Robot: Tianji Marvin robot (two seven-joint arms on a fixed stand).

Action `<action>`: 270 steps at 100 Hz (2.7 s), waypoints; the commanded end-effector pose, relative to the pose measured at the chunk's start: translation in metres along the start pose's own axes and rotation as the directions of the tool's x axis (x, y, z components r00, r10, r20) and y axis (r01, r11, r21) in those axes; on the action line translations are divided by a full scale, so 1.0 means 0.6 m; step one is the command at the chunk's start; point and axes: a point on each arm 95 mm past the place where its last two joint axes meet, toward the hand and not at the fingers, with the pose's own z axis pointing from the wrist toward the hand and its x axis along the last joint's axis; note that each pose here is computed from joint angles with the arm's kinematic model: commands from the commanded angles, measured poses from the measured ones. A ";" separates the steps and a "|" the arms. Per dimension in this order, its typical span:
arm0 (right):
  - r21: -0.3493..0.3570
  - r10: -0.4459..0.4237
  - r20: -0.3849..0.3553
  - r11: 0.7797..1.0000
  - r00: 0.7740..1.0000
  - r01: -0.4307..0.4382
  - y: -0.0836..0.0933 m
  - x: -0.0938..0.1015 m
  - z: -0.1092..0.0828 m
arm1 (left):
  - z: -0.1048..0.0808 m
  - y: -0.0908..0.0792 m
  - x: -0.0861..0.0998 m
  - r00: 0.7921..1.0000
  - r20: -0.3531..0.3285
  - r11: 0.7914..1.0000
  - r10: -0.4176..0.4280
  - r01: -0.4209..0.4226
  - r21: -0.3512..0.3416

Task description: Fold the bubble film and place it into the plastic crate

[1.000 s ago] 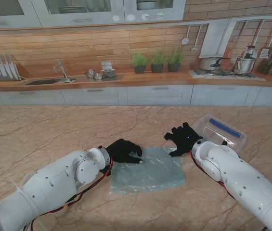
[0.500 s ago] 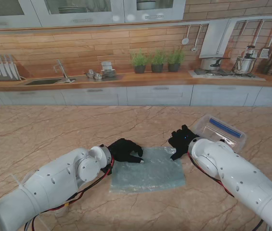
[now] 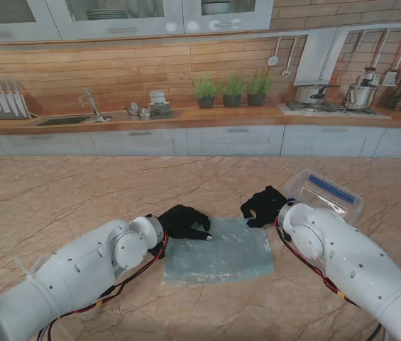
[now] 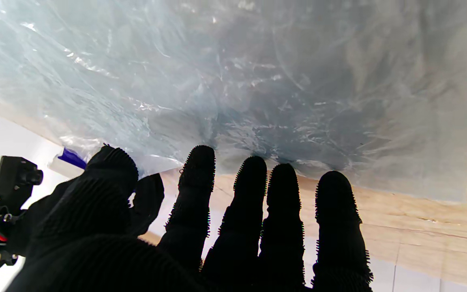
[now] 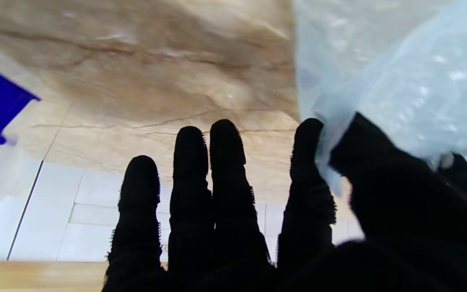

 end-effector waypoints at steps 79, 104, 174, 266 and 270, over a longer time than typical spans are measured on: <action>-0.077 0.637 0.093 0.771 0.765 -0.632 0.070 0.052 -0.021 | -0.017 0.050 0.005 0.978 0.062 0.979 -0.201 0.199 0.032; -0.077 0.745 0.113 0.666 0.658 -0.742 0.088 0.065 -0.030 | -0.015 0.056 0.012 0.994 0.069 0.996 -0.083 0.081 0.035; 0.016 0.913 0.156 0.378 0.376 -0.926 0.084 0.120 -0.007 | -0.014 0.067 0.029 0.985 0.166 0.997 -0.042 0.031 0.067; -0.071 0.945 0.173 0.293 0.278 -0.953 0.072 0.103 -0.016 | -0.046 0.041 0.051 0.892 0.201 0.898 -0.404 0.345 0.273; -0.070 0.946 0.174 0.291 0.275 -0.954 0.072 0.104 -0.015 | -0.046 0.041 0.053 0.876 0.204 0.883 -0.437 0.376 0.280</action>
